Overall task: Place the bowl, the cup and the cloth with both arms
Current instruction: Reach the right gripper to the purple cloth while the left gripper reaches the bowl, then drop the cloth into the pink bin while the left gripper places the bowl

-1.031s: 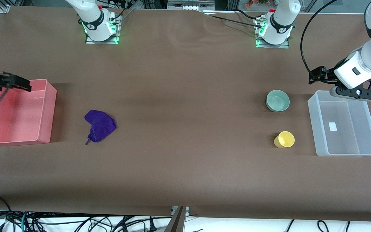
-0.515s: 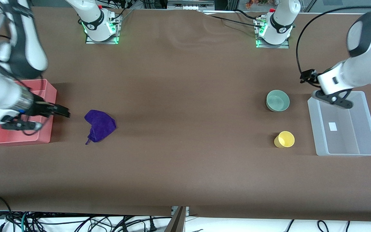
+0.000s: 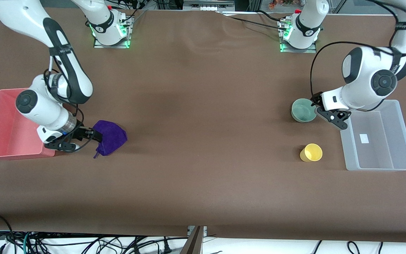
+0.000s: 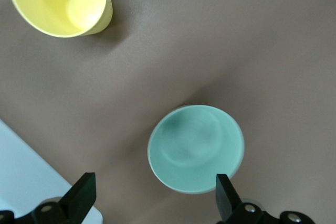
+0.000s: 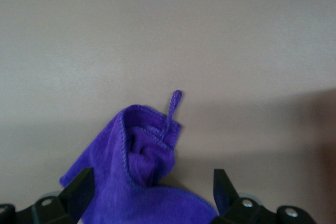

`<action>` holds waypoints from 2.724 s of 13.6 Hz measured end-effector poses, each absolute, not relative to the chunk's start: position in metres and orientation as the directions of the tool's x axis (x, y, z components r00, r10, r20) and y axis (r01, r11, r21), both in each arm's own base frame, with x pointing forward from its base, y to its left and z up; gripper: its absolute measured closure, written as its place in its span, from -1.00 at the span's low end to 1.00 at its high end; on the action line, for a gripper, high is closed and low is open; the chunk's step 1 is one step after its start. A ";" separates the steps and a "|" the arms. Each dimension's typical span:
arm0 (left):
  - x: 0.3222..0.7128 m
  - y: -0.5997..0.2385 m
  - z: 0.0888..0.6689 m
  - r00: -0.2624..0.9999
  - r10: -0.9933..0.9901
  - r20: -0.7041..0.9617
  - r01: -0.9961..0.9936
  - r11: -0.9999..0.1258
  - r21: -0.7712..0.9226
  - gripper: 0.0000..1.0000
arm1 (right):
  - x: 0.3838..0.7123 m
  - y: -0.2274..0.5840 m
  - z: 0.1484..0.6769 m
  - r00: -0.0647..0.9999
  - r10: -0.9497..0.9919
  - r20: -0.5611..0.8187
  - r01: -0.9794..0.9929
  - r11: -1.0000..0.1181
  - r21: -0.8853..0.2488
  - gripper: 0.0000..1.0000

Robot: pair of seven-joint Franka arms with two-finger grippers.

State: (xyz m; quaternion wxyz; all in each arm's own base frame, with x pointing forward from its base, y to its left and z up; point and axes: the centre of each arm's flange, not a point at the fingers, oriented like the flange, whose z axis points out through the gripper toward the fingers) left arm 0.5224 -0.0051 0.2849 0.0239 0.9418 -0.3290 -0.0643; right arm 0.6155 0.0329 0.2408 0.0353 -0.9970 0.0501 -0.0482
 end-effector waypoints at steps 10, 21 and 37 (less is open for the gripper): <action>0.513 0.009 0.179 0.682 -0.729 -0.056 -0.725 -0.684 0.081 -0.07 | 0.613 0.064 0.213 0.986 -0.138 0.089 -0.131 -0.988 -0.083 -0.20; 0.559 0.009 0.289 0.657 -0.747 -0.100 -0.735 -0.664 0.137 0.93 | 0.645 0.032 0.325 0.997 -0.052 -0.063 -0.055 -0.997 -0.051 0.90; 0.617 0.279 0.202 0.523 -0.850 -0.069 -0.847 -0.527 0.067 0.47 | 0.580 -0.265 0.312 0.930 0.249 -0.269 0.242 -0.968 -0.059 0.90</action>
